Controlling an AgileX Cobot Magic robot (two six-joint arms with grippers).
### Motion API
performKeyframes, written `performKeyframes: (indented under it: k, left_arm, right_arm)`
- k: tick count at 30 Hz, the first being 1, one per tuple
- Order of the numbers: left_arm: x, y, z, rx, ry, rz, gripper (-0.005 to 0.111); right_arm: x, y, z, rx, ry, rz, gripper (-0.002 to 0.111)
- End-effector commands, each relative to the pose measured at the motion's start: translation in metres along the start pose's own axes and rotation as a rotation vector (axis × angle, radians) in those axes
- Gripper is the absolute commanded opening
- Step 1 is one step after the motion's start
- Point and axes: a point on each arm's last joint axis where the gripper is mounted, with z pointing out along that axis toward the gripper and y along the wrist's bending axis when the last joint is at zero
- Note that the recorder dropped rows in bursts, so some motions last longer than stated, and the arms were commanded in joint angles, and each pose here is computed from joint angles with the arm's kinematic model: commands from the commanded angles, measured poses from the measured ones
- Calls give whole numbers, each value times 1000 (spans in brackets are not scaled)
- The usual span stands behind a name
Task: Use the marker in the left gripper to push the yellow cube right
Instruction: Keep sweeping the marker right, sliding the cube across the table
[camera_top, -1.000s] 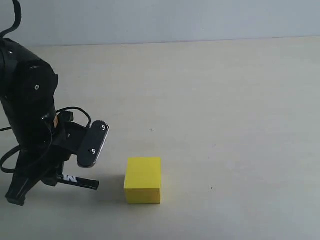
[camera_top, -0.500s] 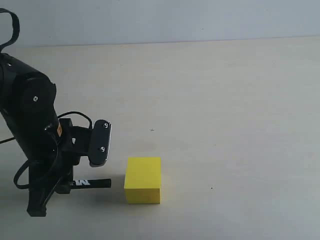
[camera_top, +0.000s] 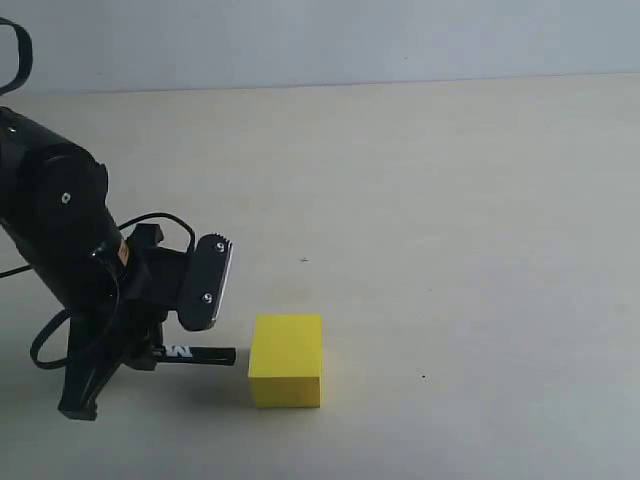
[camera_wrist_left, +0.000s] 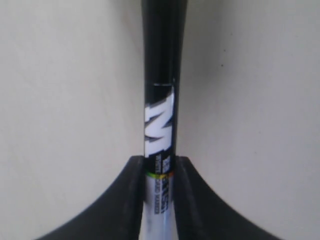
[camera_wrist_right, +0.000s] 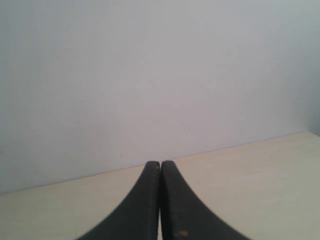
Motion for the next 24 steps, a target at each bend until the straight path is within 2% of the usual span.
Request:
performKeyframes:
  k: [1,5,8,11,12,14,16,20,24]
  left_arm:
    - [-9,-4,-2,-17,-26,24,0]
    - [-33,-10,-6,-47,-62,94,0]
    - [-52,-8,-15,-63,-107,108,0]
    - [-43,-1,-16,-56,-94,72,0]
    - [-36,0,-16,-23,-74,12,0]
    - [-29,-3,-15,38,-36,-40,0]
    - [-29,-8,-13,57,-25,-67,0]
    - [-39,-10,-12,20,-63,-53,0]
    - [-47,-2,-13,-58,-147,-85,0]
  right_arm:
    - [1,-1,0,5,-4,0,0]
    - [1,-1,0,5,-4,0,0]
    - [1,-1,0,5,-4,0,0]
    - [1,-1,0,5,-4,0,0]
    - [1,-1,0,5,-4,0,0]
    - [1,-1,0,5,-4,0,0]
    - [1,-1,0,5,-4,0,0]
    - [1,-1,0,5,-4,0,0]
    - [1,-1,0,5,-4,0,0]
